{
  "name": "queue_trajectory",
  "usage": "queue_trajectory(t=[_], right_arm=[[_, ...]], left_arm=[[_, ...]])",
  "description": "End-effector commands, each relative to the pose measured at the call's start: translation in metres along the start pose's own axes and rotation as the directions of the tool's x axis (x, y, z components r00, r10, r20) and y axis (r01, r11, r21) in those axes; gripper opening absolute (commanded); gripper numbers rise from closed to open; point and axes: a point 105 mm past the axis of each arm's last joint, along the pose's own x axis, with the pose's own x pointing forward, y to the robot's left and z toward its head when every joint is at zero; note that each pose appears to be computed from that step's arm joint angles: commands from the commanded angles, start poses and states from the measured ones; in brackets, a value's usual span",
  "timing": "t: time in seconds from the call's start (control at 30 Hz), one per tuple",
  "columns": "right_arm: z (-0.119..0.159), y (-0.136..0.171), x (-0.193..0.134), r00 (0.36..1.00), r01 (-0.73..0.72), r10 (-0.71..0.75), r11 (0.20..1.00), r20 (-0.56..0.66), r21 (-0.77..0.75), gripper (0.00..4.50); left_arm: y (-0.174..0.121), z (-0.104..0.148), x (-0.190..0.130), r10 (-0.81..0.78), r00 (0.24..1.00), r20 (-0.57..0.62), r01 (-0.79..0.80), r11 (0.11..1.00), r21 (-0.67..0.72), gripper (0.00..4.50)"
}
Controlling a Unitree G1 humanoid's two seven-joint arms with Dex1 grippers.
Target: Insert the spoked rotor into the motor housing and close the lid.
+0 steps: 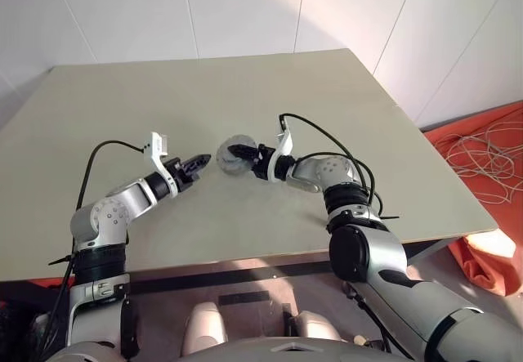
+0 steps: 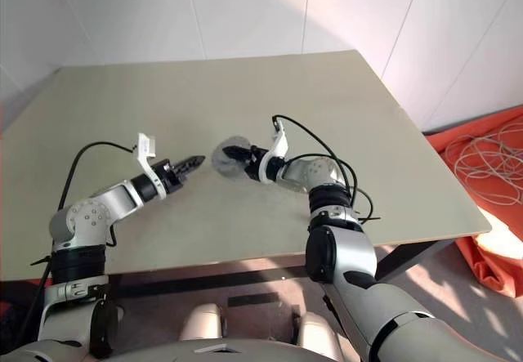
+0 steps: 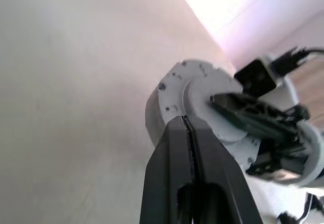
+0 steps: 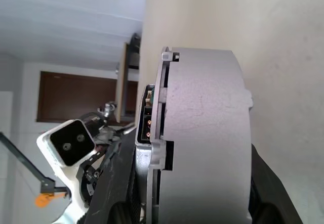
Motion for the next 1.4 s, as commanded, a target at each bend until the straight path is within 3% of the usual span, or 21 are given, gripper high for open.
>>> queue_trajectory(t=[0.03,0.23,0.33,0.6,0.73,1.0,1.4], right_arm=[[0.02,0.052,0.0,0.981,-0.188,0.189,0.982,0.039,-0.033,2.13],[0.02,0.084,-0.004,0.958,-0.287,0.288,0.956,0.011,-0.059,2.13],[0.018,0.095,-0.004,0.951,-0.308,0.309,0.949,0.003,-0.071,2.13],[0.014,0.103,-0.006,0.947,-0.32,0.32,0.944,-0.01,-0.081,2.13],[0.01,0.103,-0.007,0.946,-0.325,0.324,0.942,-0.027,-0.082,2.13],[-0.006,0.093,-0.006,0.95,-0.304,0.295,0.949,-0.101,-0.084,2.13],[-0.017,0.096,-0.007,0.939,-0.328,0.313,0.939,-0.146,-0.098,2.13]], left_arm=[[0.002,0.027,-0.007,0.002,0.991,0.133,0.005,0.998,-0.057,0.0],[0.009,0.034,-0.01,0.027,0.981,0.192,0.005,0.987,-0.162,0.0],[0.007,0.033,-0.011,0.009,0.978,0.211,0.033,0.981,-0.193,0.56],[-0.008,0.024,-0.01,-0.078,0.971,0.225,0.132,0.962,-0.239,3.11],[-0.017,0.019,-0.009,-0.147,0.962,0.23,0.226,0.901,-0.37,4.4],[-0.043,0.028,-0.014,-0.291,0.909,0.299,0.405,0.787,-0.466,4.4],[-0.049,0.014,-0.006,-0.31,0.919,0.244,0.394,0.75,-0.532,4.4]])
